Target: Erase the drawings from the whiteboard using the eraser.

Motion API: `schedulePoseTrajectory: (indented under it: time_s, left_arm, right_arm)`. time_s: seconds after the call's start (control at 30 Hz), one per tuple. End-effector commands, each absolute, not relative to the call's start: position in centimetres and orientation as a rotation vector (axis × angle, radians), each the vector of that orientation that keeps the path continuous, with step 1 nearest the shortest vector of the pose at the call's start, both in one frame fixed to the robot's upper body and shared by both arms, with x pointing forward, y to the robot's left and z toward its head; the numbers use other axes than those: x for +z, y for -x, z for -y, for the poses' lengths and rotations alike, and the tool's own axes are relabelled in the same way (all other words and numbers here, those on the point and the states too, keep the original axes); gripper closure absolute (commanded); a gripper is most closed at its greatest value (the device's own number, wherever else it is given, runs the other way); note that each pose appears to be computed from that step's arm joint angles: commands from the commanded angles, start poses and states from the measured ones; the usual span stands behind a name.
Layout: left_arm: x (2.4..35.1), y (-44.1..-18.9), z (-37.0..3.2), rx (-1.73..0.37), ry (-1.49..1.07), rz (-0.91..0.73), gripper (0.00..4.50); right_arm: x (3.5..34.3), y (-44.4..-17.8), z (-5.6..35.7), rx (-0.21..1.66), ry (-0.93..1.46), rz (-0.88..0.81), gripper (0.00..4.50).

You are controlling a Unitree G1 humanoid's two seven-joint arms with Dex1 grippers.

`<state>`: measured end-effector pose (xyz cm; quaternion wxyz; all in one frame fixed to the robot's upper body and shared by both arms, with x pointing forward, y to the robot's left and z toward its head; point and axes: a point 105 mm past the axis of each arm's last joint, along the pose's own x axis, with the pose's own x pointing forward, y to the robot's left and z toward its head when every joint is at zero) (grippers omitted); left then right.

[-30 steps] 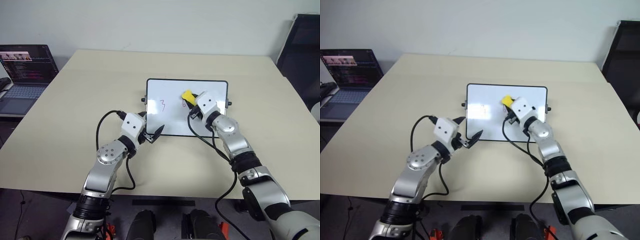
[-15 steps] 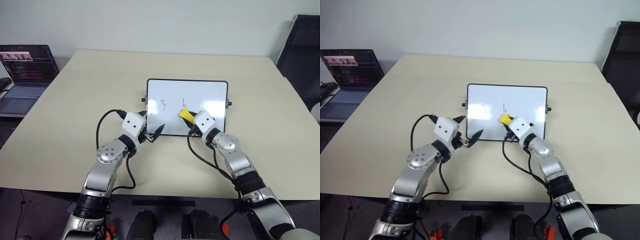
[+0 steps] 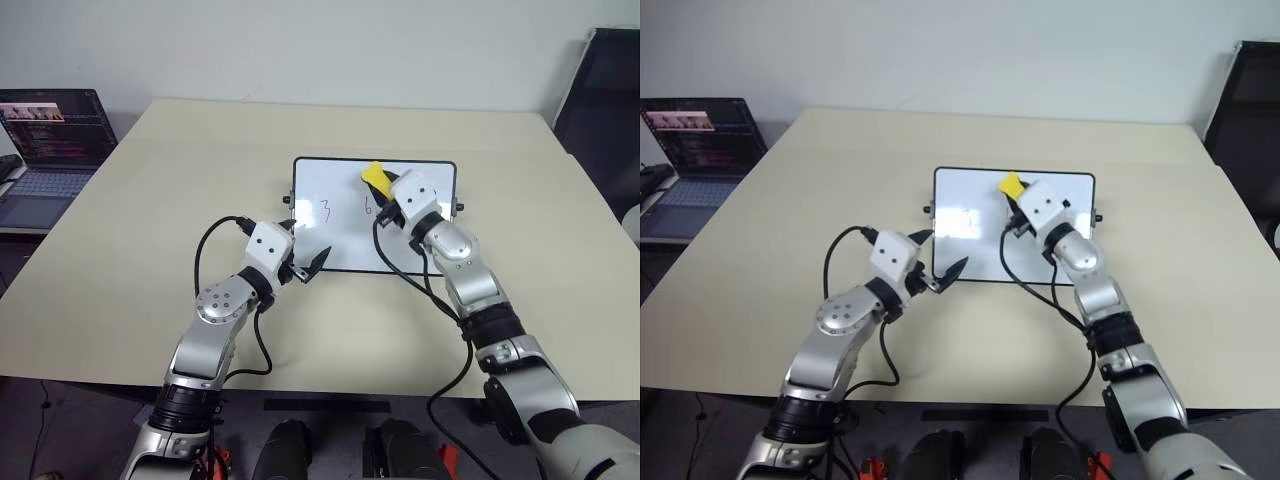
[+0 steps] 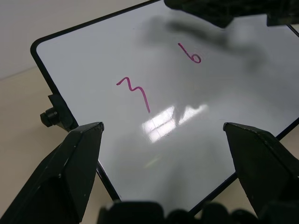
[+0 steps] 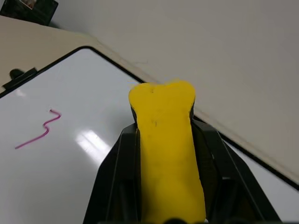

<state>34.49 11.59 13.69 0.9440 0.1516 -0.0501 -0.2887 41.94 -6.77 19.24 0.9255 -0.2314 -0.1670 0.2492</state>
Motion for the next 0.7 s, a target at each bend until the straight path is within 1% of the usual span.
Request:
schedulePoseTrajectory:
  time_s: [0.03,0.2,0.27,0.47,0.7]
  left_arm:
    - [15.0,-34.3,-11.3,-0.592,-0.320,0.160,0.00]
    - [15.1,-34.1,-11.5,-0.580,-0.318,0.161,0.00]
    - [15.2,-34.1,-11.5,-0.576,-0.317,0.162,0.00]
    - [15.1,-34.0,-11.6,-0.569,-0.313,0.161,0.00]
    - [15.3,-34.1,-11.6,-0.567,-0.314,0.165,0.00]
  right_arm:
    - [19.6,-42.7,6.5,0.504,0.484,0.335,3.32]
    - [16.8,-43.8,6.2,0.531,0.598,0.152,3.32]
    - [16.3,-44.0,6.4,0.523,0.631,0.117,3.32]
    - [15.6,-43.7,6.8,0.521,0.649,0.070,3.32]
    - [14.0,-42.1,7.3,0.551,0.659,0.025,3.32]
